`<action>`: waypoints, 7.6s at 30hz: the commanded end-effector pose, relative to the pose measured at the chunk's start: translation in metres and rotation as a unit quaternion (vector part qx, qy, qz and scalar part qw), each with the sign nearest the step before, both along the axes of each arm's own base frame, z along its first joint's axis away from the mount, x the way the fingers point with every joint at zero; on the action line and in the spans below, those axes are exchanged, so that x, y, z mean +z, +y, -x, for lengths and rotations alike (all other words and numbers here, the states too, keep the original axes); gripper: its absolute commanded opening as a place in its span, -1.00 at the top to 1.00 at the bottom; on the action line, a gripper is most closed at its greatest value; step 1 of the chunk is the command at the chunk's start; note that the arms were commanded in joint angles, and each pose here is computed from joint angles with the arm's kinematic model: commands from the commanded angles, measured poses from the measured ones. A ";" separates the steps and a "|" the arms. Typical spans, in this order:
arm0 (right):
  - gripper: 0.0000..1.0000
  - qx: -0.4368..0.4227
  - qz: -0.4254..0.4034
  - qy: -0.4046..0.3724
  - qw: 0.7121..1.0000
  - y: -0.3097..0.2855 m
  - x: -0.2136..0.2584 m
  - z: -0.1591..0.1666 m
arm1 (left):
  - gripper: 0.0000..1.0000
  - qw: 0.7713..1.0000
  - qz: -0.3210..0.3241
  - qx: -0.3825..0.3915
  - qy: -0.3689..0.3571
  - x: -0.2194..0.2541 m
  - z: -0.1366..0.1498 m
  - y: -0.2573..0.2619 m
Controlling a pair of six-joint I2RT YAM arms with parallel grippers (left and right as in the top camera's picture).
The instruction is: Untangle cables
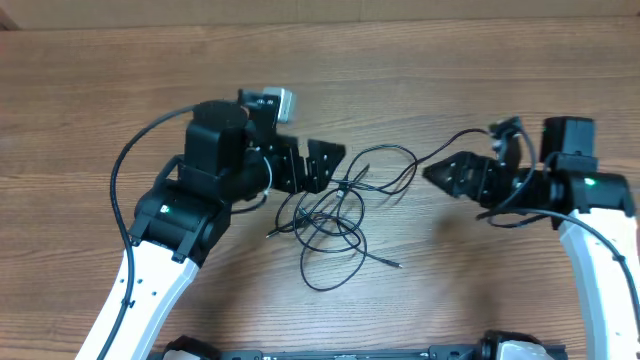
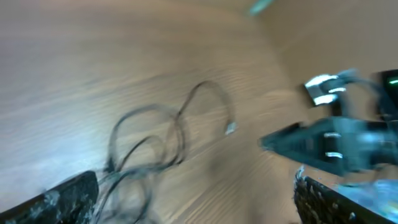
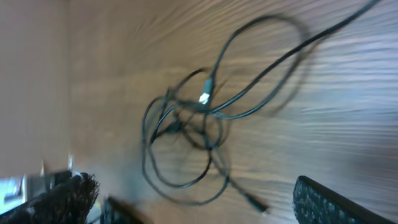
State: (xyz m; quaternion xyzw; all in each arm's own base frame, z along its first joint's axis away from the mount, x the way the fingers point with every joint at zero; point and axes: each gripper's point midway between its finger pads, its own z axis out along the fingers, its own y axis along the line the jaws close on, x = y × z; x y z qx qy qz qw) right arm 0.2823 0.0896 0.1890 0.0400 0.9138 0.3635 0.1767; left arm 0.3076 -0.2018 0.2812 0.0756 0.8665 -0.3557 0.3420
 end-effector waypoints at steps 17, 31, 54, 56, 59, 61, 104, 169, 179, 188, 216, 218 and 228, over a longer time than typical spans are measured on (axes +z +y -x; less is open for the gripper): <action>-1.00 0.045 0.004 0.079 0.996 0.078 -0.018 0.027 | -0.99 0.962 -0.239 0.129 0.018 -0.055 -0.020 0.116; -0.78 0.058 0.046 0.147 0.986 0.157 -0.081 0.025 | -1.00 0.944 -0.328 0.025 0.032 -0.102 -0.030 0.113; -0.61 -0.054 0.140 0.101 0.983 0.173 -0.104 0.018 | -1.00 0.944 -0.328 0.026 0.033 -0.103 -0.030 0.113; -0.58 -0.049 0.141 0.100 0.984 0.178 -0.108 0.018 | -0.99 0.944 -0.328 0.026 0.033 -0.103 -0.030 0.113; -0.52 -0.052 0.155 0.102 0.981 0.177 -0.118 0.017 | -0.99 0.944 -0.328 0.026 0.033 -0.103 -0.030 0.113; -0.24 -0.050 0.168 0.117 0.978 0.177 -0.134 0.018 | -1.00 0.944 -0.328 0.026 0.033 -0.103 -0.030 0.113; 0.92 -0.358 0.149 -0.520 0.761 -0.032 0.420 0.032 | -0.99 0.944 -0.328 0.026 0.033 -0.103 -0.030 0.113; -1.00 -0.699 0.125 0.108 0.696 -0.461 0.065 0.037 | -0.99 0.944 -0.328 0.026 0.033 -0.103 -0.030 0.113; -1.00 -0.600 0.089 0.107 0.788 -0.419 0.060 0.019 | -0.99 0.944 -0.328 0.026 0.033 -0.103 -0.030 0.113; -1.00 -0.451 0.097 0.104 0.881 -0.338 0.056 -0.035 | -0.99 0.944 -0.328 0.026 0.033 -0.103 -0.030 0.113; -1.00 0.226 0.195 0.056 0.953 0.042 -0.022 -0.050 | -0.99 0.944 -0.328 0.025 0.033 -0.103 -0.030 0.113; -1.00 0.276 0.200 0.042 0.939 0.058 -0.031 -0.040 | -0.99 0.944 -0.328 0.025 0.033 -0.103 -0.030 0.113; -1.00 0.441 0.208 -0.020 0.873 0.114 -0.069 0.001 | -1.00 0.944 -0.328 0.025 0.033 -0.103 -0.030 0.113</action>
